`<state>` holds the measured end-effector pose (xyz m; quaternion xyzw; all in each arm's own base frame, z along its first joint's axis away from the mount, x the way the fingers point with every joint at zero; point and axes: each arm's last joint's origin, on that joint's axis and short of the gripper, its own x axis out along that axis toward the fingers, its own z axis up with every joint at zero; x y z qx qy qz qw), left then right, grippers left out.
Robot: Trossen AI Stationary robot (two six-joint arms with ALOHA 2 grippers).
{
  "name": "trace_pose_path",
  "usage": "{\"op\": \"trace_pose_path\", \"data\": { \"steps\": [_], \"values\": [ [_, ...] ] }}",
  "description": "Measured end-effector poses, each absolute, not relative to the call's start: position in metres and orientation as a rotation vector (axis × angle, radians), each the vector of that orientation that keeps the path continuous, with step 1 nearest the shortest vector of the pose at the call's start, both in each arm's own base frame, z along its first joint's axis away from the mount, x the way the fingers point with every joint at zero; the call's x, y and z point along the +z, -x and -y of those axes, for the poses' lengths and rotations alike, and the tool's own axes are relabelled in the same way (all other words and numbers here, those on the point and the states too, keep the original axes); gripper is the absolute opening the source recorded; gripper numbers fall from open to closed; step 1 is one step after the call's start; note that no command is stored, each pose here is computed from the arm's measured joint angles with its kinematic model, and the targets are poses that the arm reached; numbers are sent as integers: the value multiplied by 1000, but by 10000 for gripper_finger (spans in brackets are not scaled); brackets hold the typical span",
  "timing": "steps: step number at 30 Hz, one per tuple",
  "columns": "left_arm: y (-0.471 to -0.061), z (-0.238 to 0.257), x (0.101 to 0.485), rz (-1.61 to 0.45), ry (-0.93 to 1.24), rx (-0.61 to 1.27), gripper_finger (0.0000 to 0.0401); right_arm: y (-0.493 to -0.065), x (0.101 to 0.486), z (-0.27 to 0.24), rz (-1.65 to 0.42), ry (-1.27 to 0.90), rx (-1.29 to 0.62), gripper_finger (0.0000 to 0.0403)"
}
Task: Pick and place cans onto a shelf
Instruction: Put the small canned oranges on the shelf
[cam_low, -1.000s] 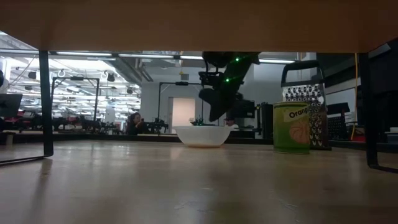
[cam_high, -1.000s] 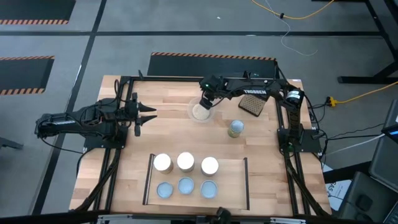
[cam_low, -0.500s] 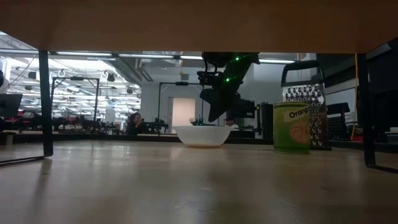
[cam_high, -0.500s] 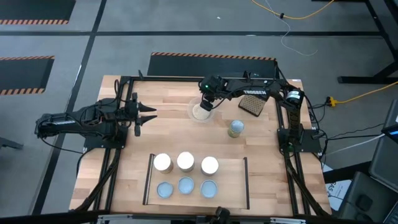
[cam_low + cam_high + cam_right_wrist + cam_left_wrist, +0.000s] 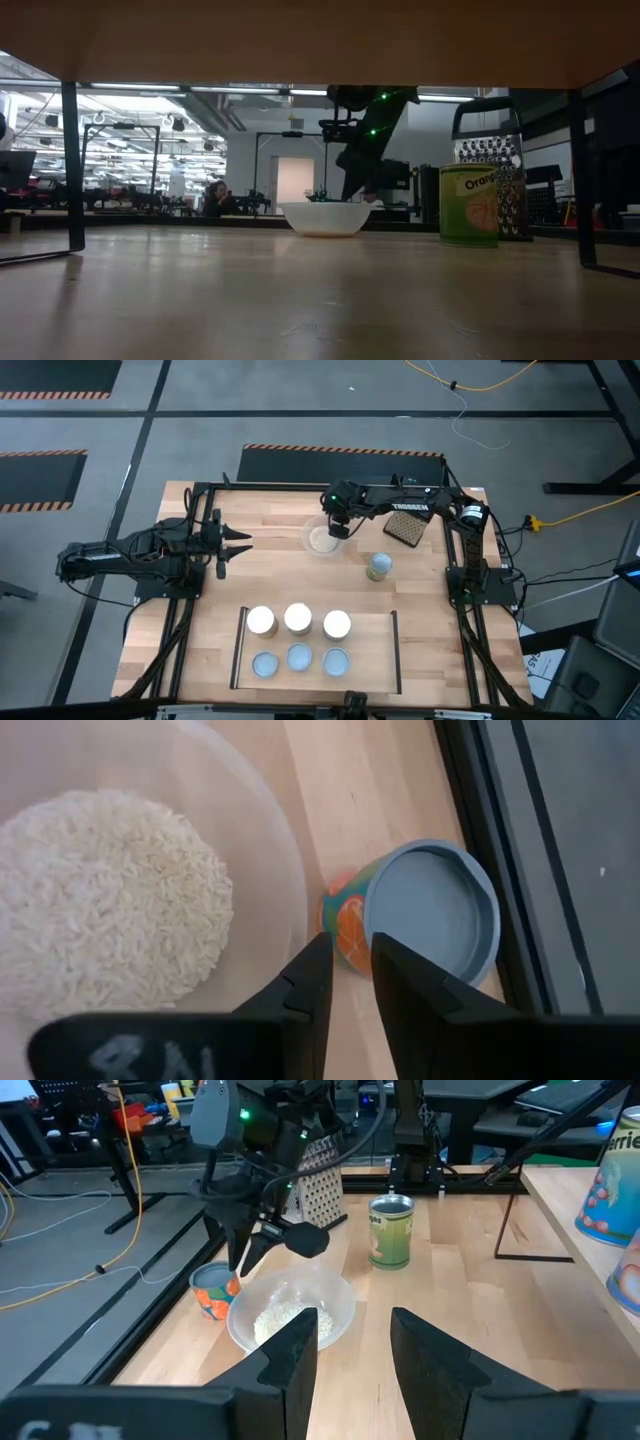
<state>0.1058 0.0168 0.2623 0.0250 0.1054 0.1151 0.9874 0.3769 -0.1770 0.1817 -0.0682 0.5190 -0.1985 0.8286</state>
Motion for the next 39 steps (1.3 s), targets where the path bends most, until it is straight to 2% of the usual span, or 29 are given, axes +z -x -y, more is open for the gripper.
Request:
{"op": "trace_pose_path", "data": {
  "steps": [13, 21, 39],
  "values": [
    [-106, -17, 262, -212, -50, 231, 121, -372, 182, 187, -1120, 195, -403, 78],
    [-106, -17, 262, -212, -50, 231, 121, -370, 181, 190, -1099, 165, -304, 78],
    [-106, -17, 262, -213, -50, 231, 121, -376, 172, 193, -1077, 171, -308, 78]
  ]
}}
